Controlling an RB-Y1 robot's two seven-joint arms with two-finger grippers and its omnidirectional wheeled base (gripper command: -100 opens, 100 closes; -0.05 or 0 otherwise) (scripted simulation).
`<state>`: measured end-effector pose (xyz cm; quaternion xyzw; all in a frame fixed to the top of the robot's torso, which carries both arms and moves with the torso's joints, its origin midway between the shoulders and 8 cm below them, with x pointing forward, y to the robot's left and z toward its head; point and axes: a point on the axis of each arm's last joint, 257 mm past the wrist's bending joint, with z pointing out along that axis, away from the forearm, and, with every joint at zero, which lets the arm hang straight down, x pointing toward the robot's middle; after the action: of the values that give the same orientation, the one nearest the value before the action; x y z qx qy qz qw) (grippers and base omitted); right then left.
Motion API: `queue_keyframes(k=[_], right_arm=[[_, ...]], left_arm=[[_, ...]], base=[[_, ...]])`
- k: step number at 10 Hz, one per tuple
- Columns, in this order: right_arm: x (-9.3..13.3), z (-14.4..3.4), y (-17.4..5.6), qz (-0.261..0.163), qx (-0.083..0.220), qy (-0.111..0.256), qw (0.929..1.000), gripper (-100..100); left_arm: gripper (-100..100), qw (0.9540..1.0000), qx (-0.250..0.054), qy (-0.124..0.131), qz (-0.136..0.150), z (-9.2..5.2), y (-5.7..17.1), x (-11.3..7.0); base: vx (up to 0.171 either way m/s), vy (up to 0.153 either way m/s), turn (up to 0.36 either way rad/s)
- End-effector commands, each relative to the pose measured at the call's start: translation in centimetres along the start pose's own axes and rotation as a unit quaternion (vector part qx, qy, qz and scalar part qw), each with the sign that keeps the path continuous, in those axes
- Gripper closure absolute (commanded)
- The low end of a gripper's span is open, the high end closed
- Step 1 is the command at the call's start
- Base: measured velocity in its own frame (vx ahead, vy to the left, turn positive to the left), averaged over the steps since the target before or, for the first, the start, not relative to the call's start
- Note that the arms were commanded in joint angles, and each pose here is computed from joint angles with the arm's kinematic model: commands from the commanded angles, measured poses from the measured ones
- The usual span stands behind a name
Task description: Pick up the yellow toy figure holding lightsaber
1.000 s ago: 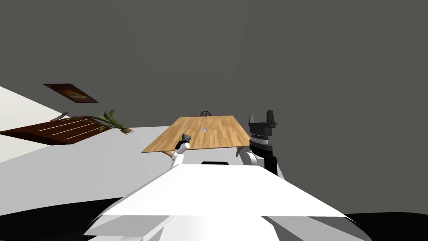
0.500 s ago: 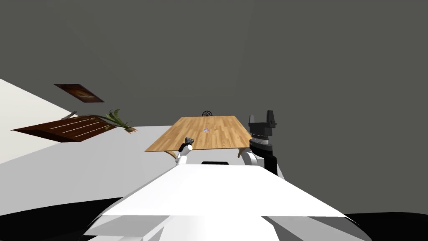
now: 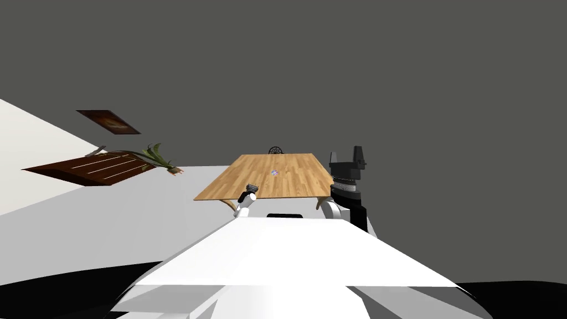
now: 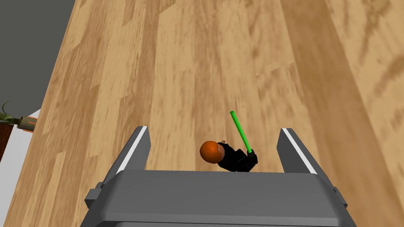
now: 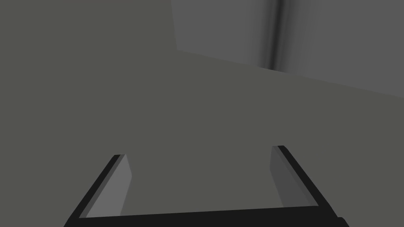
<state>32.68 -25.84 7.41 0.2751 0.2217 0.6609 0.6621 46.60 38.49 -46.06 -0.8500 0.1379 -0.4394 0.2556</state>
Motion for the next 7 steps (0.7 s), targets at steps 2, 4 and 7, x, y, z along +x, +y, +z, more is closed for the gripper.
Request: queue_keyframes(k=[2,4,7], right_arm=[[0.0,0.0,0.0,0.000,0.000,0.000,1.0000,0],[0.0,0.0,0.0,0.000,0.000,0.000,1.0000,0],[0.0,0.0,0.0,0.000,0.000,0.000,1.0000,0]], left_arm=[[-100,0.9994,0.025,-0.021,-0.014,0.7,-2.6,-2.2],[-100,0.9982,0.042,-0.035,-0.025,1.1,-4.2,-3.6],[-100,0.9965,0.058,-0.048,-0.037,1.4,-5.7,-4.9]], base=[[-0.054,0.025,-0.364],[-0.069,0.028,-0.227],[-0.046,0.014,-0.179]])
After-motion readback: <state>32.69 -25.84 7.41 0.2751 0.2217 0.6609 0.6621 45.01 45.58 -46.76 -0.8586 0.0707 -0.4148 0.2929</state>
